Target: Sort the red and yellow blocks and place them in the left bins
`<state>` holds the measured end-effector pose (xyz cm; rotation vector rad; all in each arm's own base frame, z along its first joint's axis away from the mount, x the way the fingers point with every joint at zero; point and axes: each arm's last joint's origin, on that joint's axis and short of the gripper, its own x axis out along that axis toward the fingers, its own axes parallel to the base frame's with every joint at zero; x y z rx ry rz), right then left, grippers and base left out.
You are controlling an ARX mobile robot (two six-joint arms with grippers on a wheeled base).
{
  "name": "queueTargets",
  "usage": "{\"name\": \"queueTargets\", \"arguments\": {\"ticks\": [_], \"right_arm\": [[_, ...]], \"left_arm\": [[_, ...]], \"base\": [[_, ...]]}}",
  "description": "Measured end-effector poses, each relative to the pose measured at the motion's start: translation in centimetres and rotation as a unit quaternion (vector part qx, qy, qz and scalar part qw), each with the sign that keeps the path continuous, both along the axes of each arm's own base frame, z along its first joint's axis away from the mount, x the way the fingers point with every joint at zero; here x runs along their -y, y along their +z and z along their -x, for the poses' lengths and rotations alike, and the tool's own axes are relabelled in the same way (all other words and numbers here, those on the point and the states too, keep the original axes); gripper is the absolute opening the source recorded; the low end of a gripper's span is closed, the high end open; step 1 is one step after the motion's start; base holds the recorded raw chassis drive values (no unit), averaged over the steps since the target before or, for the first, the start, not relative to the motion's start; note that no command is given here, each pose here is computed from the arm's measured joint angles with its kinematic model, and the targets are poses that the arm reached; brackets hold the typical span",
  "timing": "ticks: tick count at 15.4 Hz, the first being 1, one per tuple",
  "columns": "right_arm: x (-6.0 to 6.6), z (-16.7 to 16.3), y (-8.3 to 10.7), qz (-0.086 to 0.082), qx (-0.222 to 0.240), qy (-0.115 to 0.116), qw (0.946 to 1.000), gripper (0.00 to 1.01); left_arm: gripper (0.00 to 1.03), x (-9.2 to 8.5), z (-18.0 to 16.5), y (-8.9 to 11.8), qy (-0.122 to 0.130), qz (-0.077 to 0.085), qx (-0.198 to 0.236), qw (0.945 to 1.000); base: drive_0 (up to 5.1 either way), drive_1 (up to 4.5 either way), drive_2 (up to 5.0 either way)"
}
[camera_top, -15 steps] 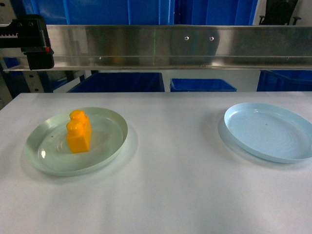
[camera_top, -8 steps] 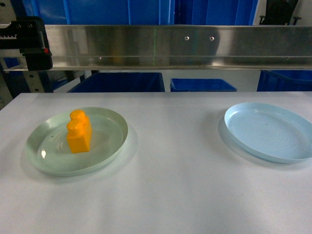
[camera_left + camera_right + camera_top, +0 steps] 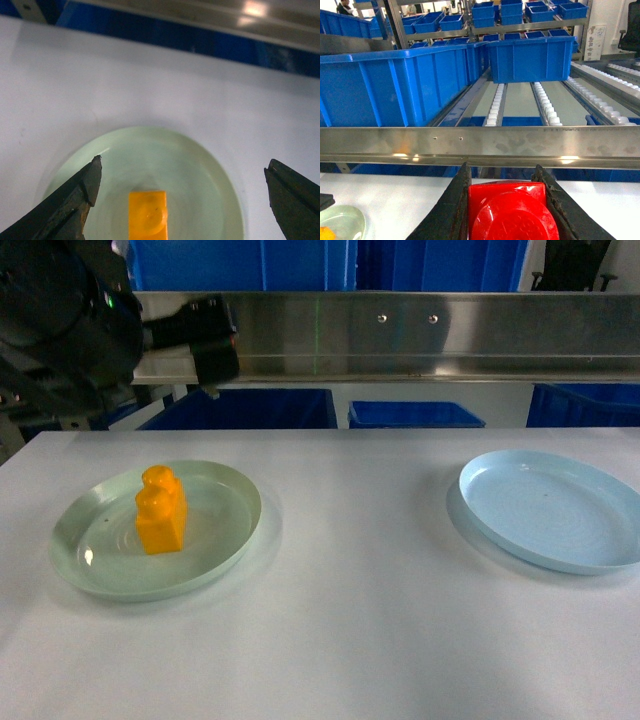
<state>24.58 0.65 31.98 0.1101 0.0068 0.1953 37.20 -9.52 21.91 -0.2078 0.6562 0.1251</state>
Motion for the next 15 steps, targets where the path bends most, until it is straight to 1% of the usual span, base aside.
{"name": "queueTargets", "arguments": {"ticks": [1,2,3,5,6,10,13,14,15], "right_arm": [[0.0,0.0,0.0,0.000,0.000,0.000,1.0000,0.29],[0.0,0.0,0.0,0.000,-0.001,0.000,1.0000,0.29],[0.0,0.0,0.0,0.000,0.000,0.000,1.0000,0.29],[0.0,0.0,0.0,0.000,0.000,0.000,1.0000,0.29],[0.0,0.0,0.0,0.000,-0.001,0.000,1.0000,0.29],[0.0,0.0,0.0,0.000,0.000,0.000,1.0000,0.29],[0.0,0.0,0.0,0.000,0.000,0.000,1.0000,0.29],[0.0,0.0,0.0,0.000,-0.001,0.000,1.0000,0.29],[0.0,0.0,0.0,0.000,0.000,0.000,1.0000,0.29]], "left_arm": [[0.98,0.1,0.0,-1.0,0.009,-0.002,-0.021,0.9997],[0.98,0.2,0.0,-1.7,0.014,0.006,-0.041,0.9990],[0.98,0.2,0.0,-2.2,0.020,0.010,-0.050,0.9985],[0.98,0.4,-0.2,-2.6,0.025,0.007,-0.047,0.9986],[0.98,0.6,-0.2,-2.9,0.026,0.000,-0.047,0.9985],[0.98,0.9,-0.5,-4.1,0.020,-0.015,-0.054,0.9982],[0.98,0.8,0.0,-5.3,0.014,-0.027,-0.068,0.9972],[0.98,0.6,0.2,-5.7,0.010,-0.033,-0.073,0.9967],[0.98,0.3,0.4,-6.3,0.012,-0.039,-0.084,0.9956]], "base": [[0.0,0.00,0.0],[0.0,0.00,0.0],[0.0,0.00,0.0],[0.0,0.00,0.0],[0.0,0.00,0.0],[0.0,0.00,0.0],[0.0,0.00,0.0],[0.0,0.00,0.0],[0.0,0.00,0.0]]}}
